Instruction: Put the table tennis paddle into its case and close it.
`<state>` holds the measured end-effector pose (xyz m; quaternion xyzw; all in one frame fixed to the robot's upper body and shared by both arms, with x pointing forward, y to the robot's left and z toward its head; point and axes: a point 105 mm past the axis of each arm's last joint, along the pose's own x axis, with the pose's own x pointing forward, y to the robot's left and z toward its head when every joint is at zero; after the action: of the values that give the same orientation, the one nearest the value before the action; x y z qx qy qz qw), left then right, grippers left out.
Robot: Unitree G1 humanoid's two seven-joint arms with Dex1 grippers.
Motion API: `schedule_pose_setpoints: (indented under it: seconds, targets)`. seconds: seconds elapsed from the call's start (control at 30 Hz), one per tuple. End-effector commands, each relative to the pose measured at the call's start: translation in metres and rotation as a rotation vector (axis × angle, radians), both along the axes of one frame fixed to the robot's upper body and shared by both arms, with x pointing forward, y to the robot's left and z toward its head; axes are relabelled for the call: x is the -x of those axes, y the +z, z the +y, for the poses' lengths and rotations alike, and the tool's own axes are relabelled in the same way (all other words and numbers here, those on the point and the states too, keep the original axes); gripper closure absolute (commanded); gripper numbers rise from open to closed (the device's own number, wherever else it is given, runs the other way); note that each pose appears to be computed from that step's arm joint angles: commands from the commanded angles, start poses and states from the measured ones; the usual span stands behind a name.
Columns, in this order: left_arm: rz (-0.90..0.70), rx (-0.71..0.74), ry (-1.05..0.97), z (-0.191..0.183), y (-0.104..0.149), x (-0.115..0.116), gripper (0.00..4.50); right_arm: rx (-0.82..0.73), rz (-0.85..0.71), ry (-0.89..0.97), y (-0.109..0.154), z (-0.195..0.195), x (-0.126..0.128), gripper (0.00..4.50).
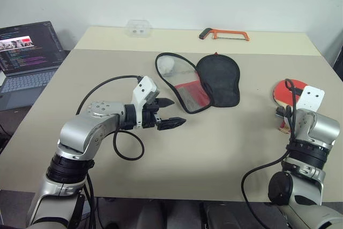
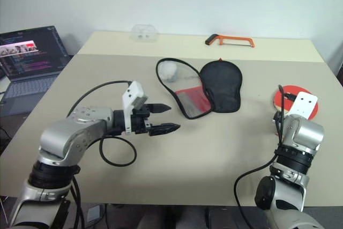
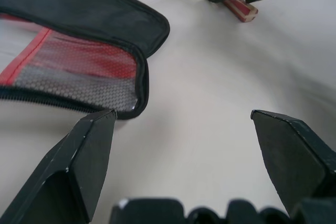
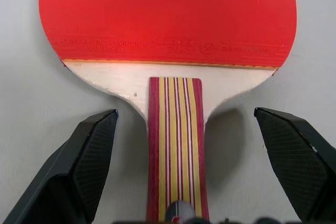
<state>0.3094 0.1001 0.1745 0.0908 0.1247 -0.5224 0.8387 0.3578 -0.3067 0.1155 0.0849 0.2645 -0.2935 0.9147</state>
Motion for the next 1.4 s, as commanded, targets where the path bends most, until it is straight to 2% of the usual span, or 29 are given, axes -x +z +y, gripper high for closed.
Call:
schedule_pose_setpoints:
  seconds: [0.03,0.07,0.17,0.4,0.43,0.47,0.6,0.7,0.87,0.97,1.1,1.2,1.4]
  targets:
    - [-0.06,0.012,-0.004,-0.001,0.012,-0.001,0.01,0.009,-0.073,0.027,0.021,0.003,-0.009,0.19]
    - [-0.061,0.011,-0.003,-0.001,0.012,-0.001,0.01,0.009,-0.073,0.027,0.021,0.003,-0.01,0.19]
    - [-0.062,0.011,0.001,-0.001,0.013,-0.001,0.0,0.021,-0.065,0.01,0.022,0.002,-0.008,0.63]
    - [-0.058,0.012,0.006,-0.001,0.012,-0.001,0.0,0.02,-0.054,-0.026,0.024,-0.002,-0.002,3.01]
    - [-0.056,0.012,0.005,-0.001,0.011,-0.001,0.0,0.023,-0.053,-0.022,0.024,-0.002,-0.002,3.31]
    - [-0.055,0.012,0.005,-0.001,0.01,-0.001,0.0,0.025,-0.051,-0.018,0.024,-0.001,-0.002,3.41]
    - [-0.055,0.013,0.009,-0.001,0.011,-0.002,0.0,0.02,-0.043,-0.019,0.02,-0.001,-0.002,3.41]
    - [-0.057,0.012,0.014,0.0,0.011,-0.003,0.0,0.052,-0.063,-0.001,0.029,0.002,-0.006,3.41]
    - [-0.058,0.006,0.029,0.003,0.01,-0.004,0.0,0.124,-0.205,0.091,0.078,0.025,-0.022,3.41]
    - [-0.057,0.005,0.031,0.004,0.01,-0.004,0.0,0.128,-0.262,0.176,0.099,0.054,-0.029,3.41]
    - [-0.055,0.006,0.033,0.005,0.01,-0.005,0.0,0.102,-0.298,0.314,0.109,0.099,-0.034,3.41]
    - [-0.052,0.004,0.036,0.005,0.009,-0.005,0.0,0.087,-0.311,0.473,0.108,0.142,-0.04,3.41]
    - [-0.052,0.005,0.035,0.002,0.009,-0.005,0.0,0.066,-0.311,0.628,0.097,0.194,-0.058,3.41]
